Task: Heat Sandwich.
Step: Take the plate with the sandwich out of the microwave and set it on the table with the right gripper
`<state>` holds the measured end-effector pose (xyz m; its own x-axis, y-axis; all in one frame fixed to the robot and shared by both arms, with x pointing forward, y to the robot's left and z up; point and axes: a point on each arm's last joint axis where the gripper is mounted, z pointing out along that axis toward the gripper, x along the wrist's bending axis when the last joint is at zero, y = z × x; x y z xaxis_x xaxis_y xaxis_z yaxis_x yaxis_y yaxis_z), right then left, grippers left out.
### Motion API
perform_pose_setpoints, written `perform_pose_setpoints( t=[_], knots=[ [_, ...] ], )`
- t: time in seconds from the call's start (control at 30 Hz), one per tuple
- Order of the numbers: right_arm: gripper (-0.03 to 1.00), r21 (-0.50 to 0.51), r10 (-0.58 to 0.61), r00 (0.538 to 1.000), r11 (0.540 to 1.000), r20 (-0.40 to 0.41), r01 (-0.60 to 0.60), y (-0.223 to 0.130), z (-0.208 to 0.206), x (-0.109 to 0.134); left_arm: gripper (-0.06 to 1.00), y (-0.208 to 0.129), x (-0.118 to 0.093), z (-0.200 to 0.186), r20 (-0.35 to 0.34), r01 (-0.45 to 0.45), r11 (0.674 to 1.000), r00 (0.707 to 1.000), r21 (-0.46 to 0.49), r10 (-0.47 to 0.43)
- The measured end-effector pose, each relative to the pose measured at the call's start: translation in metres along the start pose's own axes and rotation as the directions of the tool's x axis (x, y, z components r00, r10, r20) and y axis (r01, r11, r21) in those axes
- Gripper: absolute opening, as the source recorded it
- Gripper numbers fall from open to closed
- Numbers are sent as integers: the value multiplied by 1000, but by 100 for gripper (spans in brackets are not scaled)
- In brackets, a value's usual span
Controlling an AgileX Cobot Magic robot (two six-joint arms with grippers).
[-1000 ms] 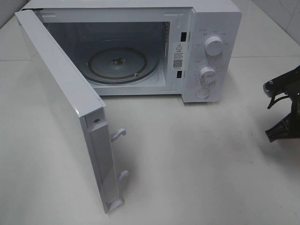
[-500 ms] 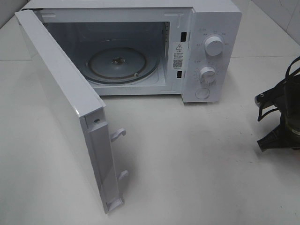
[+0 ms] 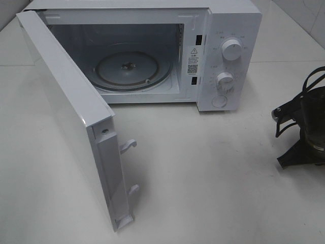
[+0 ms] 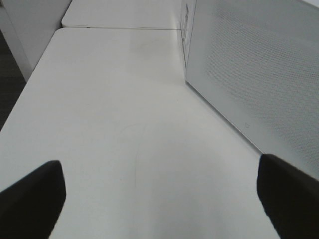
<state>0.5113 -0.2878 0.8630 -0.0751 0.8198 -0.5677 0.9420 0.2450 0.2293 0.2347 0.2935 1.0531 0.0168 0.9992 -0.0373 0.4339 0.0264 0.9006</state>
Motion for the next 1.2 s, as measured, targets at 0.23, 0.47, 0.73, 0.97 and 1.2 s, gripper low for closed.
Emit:
perform_pose_setpoints(
  t=[0.23, 0.47, 0.73, 0.97, 1.2],
  knots=[
    [10, -4, 2, 1000, 1000, 1, -2, 2, 0, 0, 97, 0, 0, 0, 0, 0, 1000, 1000, 0, 0],
    [20, -6, 3, 1000, 1000, 0, -3, 2, 0, 0, 97, 0, 0, 0, 0, 0, 1000, 1000, 0, 0],
    [41, -30, 37, 999, 999, -23, -37, 5, -14, -8, 97, 0, 0, 0, 0, 0, 1000, 1000, 0, 0],
    [52, -3, 60, 996, 998, -65, -60, 3, -29, -14, 97, 0, 0, 0, 0, 0, 1000, 1000, 0, 0],
    [63, 7, 94, 989, 996, -113, -94, 0, -51, -25, 97, 0, 0, 0, 0, 0, 1000, 1000, 0, 0]
  ],
)
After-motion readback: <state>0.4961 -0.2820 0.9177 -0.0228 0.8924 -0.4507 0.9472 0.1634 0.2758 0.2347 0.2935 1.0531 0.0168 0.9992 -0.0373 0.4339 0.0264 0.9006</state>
